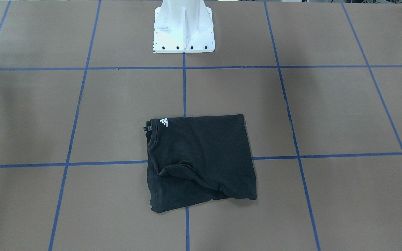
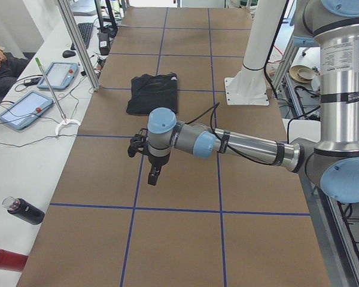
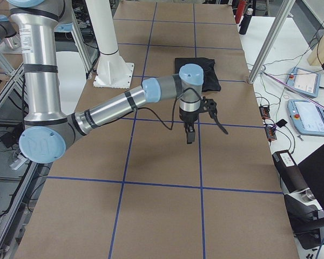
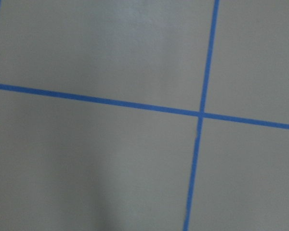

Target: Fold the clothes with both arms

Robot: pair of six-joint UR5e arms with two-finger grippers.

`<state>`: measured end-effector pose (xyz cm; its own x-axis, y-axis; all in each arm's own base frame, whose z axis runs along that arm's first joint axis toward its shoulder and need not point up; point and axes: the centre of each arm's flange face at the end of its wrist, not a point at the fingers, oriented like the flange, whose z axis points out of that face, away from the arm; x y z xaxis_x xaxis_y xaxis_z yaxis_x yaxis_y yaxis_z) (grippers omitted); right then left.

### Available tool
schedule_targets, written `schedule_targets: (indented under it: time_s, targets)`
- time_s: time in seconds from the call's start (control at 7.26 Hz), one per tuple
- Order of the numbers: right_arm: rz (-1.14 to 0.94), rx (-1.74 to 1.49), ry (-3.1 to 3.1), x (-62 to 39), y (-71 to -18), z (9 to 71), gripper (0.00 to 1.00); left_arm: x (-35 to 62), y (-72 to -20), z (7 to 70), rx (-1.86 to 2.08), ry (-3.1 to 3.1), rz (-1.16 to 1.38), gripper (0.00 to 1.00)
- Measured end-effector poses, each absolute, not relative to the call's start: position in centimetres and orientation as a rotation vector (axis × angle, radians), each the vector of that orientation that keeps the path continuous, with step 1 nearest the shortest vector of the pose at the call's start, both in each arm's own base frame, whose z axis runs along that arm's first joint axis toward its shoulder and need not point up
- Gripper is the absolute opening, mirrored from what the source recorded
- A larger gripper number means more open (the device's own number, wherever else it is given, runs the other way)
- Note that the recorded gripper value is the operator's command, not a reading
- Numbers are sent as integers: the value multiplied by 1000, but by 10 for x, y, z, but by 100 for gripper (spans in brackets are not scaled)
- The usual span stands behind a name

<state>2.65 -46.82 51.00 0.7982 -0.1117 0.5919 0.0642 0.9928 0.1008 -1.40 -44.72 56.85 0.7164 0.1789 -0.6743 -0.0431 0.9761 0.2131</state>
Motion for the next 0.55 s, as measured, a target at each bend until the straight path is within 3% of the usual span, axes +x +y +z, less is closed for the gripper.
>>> schedule_targets:
  time_s: [0.55]
  targets:
    - [-61, -51, -644, 87, -407, 681, 100, -29, -396, 610, 120, 765, 181, 100]
